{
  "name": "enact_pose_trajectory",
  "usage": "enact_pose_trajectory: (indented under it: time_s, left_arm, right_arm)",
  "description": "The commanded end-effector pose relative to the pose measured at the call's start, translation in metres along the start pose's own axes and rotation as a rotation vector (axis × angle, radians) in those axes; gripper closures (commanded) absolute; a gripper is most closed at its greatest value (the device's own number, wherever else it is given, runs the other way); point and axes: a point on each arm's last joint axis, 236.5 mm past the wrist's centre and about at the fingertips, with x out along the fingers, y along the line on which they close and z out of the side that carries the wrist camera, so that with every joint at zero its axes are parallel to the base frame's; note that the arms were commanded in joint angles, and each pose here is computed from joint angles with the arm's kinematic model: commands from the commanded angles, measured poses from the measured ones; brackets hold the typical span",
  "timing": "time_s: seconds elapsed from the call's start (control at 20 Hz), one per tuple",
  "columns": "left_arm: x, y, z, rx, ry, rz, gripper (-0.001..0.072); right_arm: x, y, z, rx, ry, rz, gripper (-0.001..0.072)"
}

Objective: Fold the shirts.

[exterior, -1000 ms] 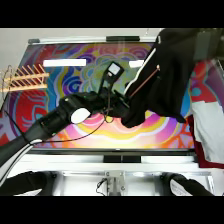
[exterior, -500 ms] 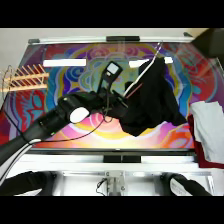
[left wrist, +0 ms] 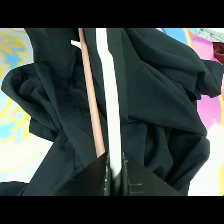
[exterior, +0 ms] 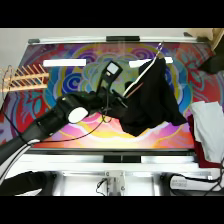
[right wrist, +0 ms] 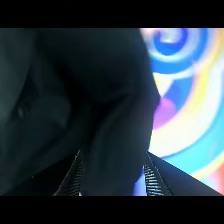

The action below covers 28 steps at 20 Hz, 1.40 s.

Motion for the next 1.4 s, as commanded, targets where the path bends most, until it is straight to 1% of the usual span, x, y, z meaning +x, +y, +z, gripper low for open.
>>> enact_pose_trajectory:
  time_s: [0.0,0.1,0.15,0.3,0.55,0.65,0.75,0.9,1.2,1.35]
  left_arm:
    - [-0.004,-0.001,0.004,0.003,-0.011,-0.001,0.065]
    - [-0.009,-0.004,0.009,-0.012,-0.023,-0.013,0.065]
    - [-0.011,-0.006,0.009,-0.011,-0.023,-0.016,0.065]
    - [-0.016,-0.012,0.01,-0.001,-0.023,-0.027,0.065]
    - [-0.016,-0.021,0.007,0.016,-0.011,-0.042,0.065]
    - [-0.016,-0.021,0.006,0.015,-0.004,-0.043,0.065]
    - [-0.016,-0.021,0.006,0.02,-0.006,-0.043,0.065]
    - [-0.017,-0.022,0.007,0.031,-0.009,-0.043,0.065]
    - [-0.019,-0.022,0.003,0.032,0.011,-0.047,0.065]
    - [-0.019,-0.022,0.003,0.032,0.011,-0.046,0.065]
  right_arm:
    - [0.053,0.004,0.024,-0.602,-0.027,0.02,0.0222]
    - [0.066,-0.006,0.062,-0.639,-0.124,-0.091,0.0222]
    - [0.074,-0.004,0.074,-0.673,-0.154,-0.105,0.0222]
    - [0.104,0.013,0.075,-0.768,-0.142,-0.049,0.0222]
    - [0.133,0.026,0.066,-0.801,-0.11,0.023,0.0222]
    - [0.135,0.027,0.067,-0.842,-0.102,0.016,0.0222]
    - [0.136,0.028,0.066,-0.842,-0.102,0.021,0.0222]
    - [0.141,0.034,0.056,-0.839,-0.079,0.07,0.0222]
    - [0.13,0.031,0.056,-0.852,-0.062,0.044,0.0223]
    - [0.099,0.039,0.08,-0.83,-0.151,0.003,0.0223]
